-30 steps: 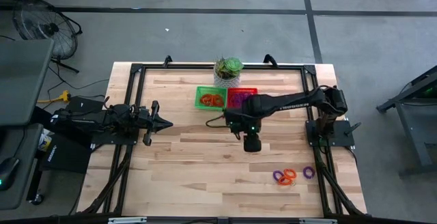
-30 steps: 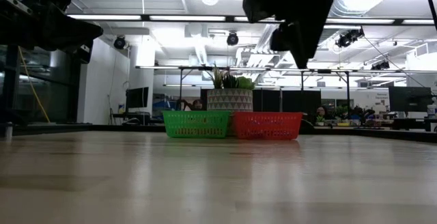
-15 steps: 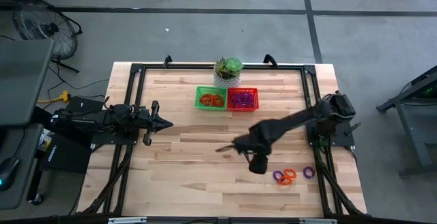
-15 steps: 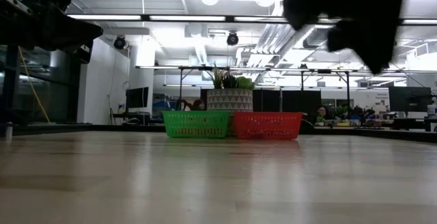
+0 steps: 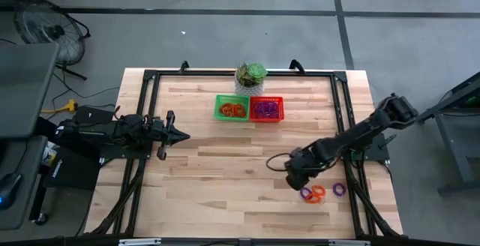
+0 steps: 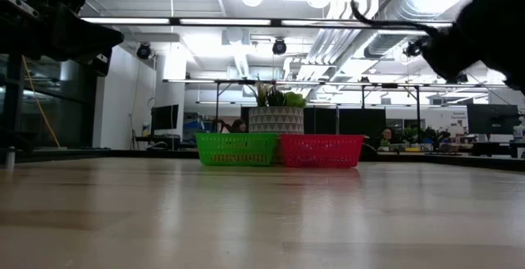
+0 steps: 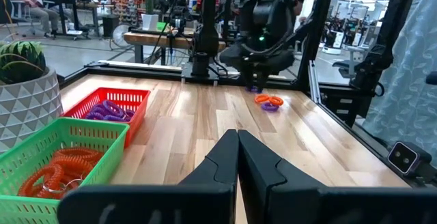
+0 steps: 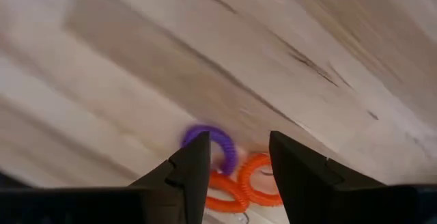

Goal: Sort spring keychains
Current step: Put the orange spring keychain into the green bin

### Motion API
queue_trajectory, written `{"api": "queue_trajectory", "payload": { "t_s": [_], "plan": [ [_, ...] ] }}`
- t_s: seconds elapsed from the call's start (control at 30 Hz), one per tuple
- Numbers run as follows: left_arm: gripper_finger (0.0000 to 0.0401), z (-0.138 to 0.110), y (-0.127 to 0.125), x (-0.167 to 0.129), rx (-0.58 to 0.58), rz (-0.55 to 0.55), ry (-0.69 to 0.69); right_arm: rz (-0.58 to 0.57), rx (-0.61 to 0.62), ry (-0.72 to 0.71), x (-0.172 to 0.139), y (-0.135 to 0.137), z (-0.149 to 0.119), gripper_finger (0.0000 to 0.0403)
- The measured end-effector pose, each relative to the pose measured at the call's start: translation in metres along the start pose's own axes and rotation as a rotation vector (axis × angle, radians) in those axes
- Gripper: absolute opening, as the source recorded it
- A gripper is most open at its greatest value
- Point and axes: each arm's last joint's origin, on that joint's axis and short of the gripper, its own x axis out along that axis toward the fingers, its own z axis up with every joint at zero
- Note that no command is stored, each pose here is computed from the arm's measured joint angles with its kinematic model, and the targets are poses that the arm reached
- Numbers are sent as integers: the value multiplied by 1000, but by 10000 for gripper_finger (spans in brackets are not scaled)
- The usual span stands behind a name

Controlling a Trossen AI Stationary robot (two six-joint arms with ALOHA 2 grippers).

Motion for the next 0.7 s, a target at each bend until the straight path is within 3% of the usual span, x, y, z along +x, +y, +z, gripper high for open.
{"api": "queue_trajectory", "payload": {
  "t_s": [0.27, 0.7],
  "plan": [
    [0, 0, 0, 0, 0, 0, 0, -37, 171, 9, 17, -25, -16, 143],
    [0, 0, 0, 0, 0, 0, 0, -53, 331, -32, 27, -24, -50, 139]
  ]
}}
